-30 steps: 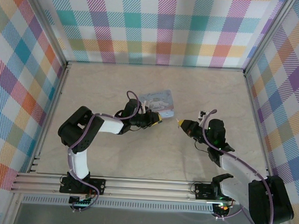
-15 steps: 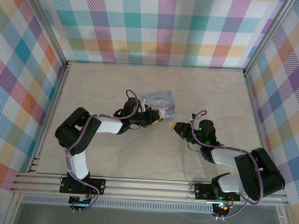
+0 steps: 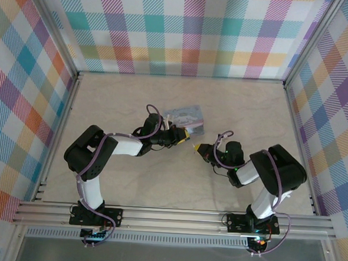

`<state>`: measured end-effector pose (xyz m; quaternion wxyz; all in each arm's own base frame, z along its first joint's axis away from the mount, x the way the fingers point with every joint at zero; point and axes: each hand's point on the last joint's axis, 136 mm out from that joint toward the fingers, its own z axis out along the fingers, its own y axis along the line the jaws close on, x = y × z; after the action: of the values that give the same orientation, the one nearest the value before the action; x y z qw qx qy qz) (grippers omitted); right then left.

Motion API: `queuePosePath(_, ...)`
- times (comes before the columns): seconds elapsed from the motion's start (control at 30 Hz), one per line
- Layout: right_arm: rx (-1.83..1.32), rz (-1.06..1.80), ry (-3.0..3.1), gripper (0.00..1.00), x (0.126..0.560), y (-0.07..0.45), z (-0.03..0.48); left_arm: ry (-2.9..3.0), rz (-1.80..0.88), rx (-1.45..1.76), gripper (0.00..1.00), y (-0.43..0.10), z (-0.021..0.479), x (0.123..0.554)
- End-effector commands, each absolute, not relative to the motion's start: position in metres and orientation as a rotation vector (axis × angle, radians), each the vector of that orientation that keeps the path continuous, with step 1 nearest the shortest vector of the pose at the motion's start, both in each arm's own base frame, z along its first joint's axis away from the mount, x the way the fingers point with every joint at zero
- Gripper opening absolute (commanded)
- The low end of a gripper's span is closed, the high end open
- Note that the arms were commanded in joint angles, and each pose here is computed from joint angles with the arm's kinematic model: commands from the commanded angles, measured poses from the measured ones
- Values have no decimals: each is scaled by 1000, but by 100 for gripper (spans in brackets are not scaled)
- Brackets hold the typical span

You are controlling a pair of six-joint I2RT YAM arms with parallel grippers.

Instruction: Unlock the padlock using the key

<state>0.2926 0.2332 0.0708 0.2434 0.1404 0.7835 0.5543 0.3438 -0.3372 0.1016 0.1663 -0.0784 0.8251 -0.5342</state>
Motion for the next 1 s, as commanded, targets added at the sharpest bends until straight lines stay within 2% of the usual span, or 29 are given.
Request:
queuePosePath(0.0, 296, 1622, 2008, 0, 299, 246, 100, 2248, -1595, -176, 10, -340, 134, 348)
queuePosePath(0.97, 276, 1639, 1970, 0, 300, 252, 113, 2241, -1615, -188, 10, -341, 134, 347)
